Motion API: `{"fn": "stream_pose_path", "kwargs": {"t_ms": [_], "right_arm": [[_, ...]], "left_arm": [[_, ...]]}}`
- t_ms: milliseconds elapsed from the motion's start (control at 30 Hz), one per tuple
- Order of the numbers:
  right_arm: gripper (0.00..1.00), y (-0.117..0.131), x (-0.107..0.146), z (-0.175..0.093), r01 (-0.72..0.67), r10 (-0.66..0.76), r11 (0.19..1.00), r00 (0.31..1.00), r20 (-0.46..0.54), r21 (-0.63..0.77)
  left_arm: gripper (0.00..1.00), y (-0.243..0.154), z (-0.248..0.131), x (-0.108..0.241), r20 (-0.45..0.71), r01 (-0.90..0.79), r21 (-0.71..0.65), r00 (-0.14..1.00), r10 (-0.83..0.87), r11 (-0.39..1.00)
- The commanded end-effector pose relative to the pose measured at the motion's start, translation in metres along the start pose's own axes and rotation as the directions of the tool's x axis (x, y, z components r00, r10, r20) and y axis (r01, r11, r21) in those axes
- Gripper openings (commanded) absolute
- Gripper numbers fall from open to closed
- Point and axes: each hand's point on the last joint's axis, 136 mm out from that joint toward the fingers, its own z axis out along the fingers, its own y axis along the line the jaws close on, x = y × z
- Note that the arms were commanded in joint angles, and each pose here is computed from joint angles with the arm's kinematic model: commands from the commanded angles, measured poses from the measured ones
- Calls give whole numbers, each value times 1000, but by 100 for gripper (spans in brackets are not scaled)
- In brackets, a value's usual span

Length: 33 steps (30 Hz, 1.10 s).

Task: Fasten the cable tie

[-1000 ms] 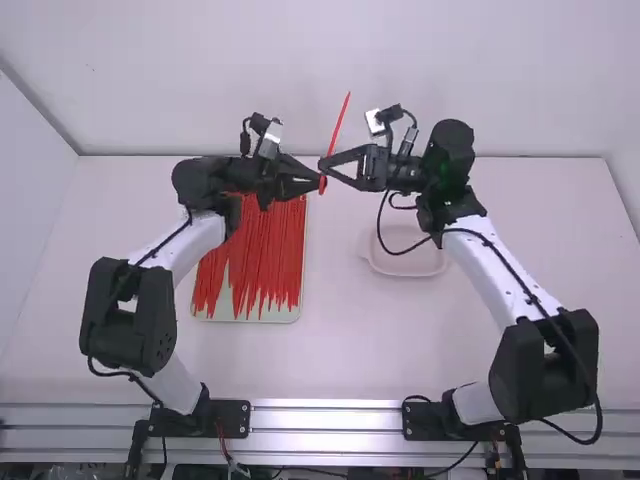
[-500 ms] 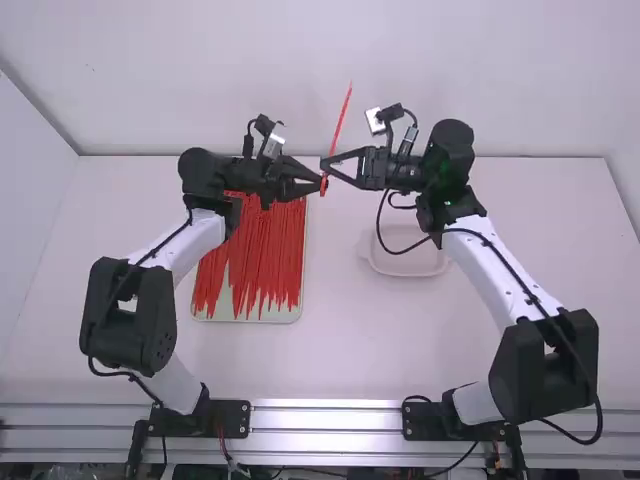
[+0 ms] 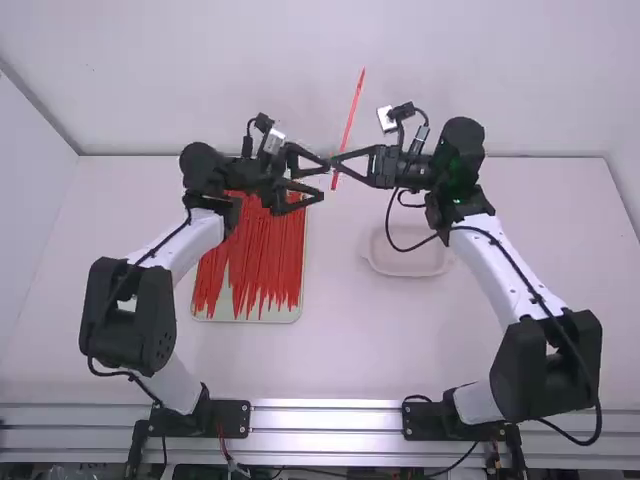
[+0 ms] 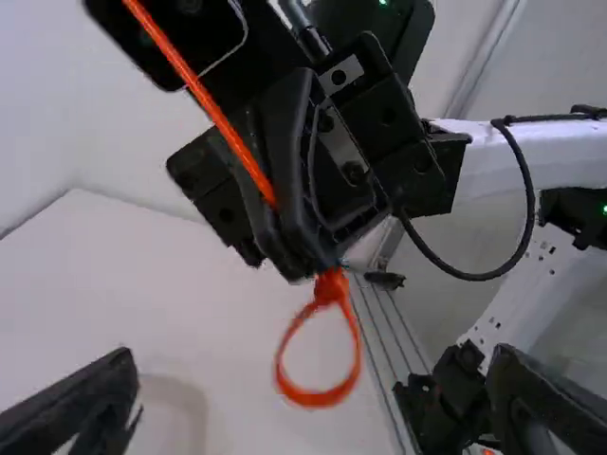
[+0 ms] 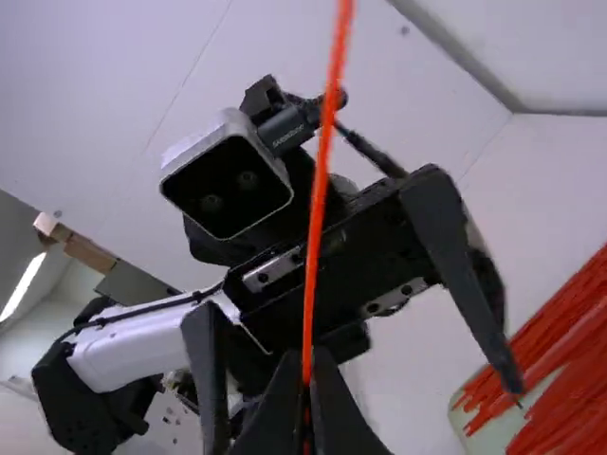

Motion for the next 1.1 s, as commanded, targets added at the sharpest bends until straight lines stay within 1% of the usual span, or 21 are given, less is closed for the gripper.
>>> {"fn": "stream_pose_path", "kwargs": {"t_ms": [0,33,67,133,200,233,300,367,433,500,567,600,633,700,733,833,933,1000,1067], "right_arm": [[0,3,-13,-16,88,-89,996,996,29,26],[0,-7,-13,-23,86,-88,995,995,36,55],[0,-8,-13,-24,86,-88,995,995,36,58],[0,-24,-12,-35,77,-82,991,996,45,113],[0,-47,-9,-47,39,-53,979,997,62,200],[0,-54,-8,-51,30,-46,973,997,66,227],[0,-72,-1,-64,8,-29,954,997,68,300],[0,-84,5,-72,-4,-19,937,998,63,351],[0,-100,15,-84,-22,-1,903,999,52,429],[0,-118,25,-96,-48,27,852,998,49,521],[0,-140,40,-114,-78,71,767,997,37,637],[0,-142,43,-116,-82,78,755,996,35,651],[0,-152,52,-126,-94,106,702,994,27,706],[0,-165,64,-138,-111,143,621,989,27,776],[0,-168,68,-140,-113,151,603,988,27,790],[0,-191,88,-157,-128,185,473,982,44,872],[0,-203,100,-163,-144,194,433,979,63,890],[0,-212,110,-163,-142,188,437,980,64,888],[0,-221,116,-165,-166,183,424,978,95,891]], "left_arm": [[99,10,-11,-11,32,-37,-59,999,39,998],[99,20,-16,-8,39,-7,-89,999,10,996],[99,21,-16,-8,39,-3,-93,999,7,996],[99,38,-23,1,50,59,-144,997,-53,988],[99,53,-27,16,50,125,-197,992,-117,972],[99,58,-27,22,48,146,-217,989,-139,965],[99,70,-31,39,40,198,-272,980,-195,942],[99,77,-34,51,32,227,-311,973,-229,923],[99,83,-36,68,16,270,-357,959,-283,894],[99,88,-42,81,12,307,-398,944,-329,865],[99,92,-50,98,0,342,-451,924,-383,824],[99,93,-52,100,0,346,-458,921,-389,819],[99,95,-58,108,0,366,-489,908,-420,792],[99,99,-68,118,10,400,-533,884,-467,746],[99,100,-70,121,14,409,-543,878,-479,733],[99,102,-86,132,33,444,-591,848,-530,673],[99,101,-91,136,34,451,-598,840,-542,663],[99,100,-94,137,31,452,-596,839,-544,663],[99,100,-96,138,37,458,-601,834,-550,655]]}}
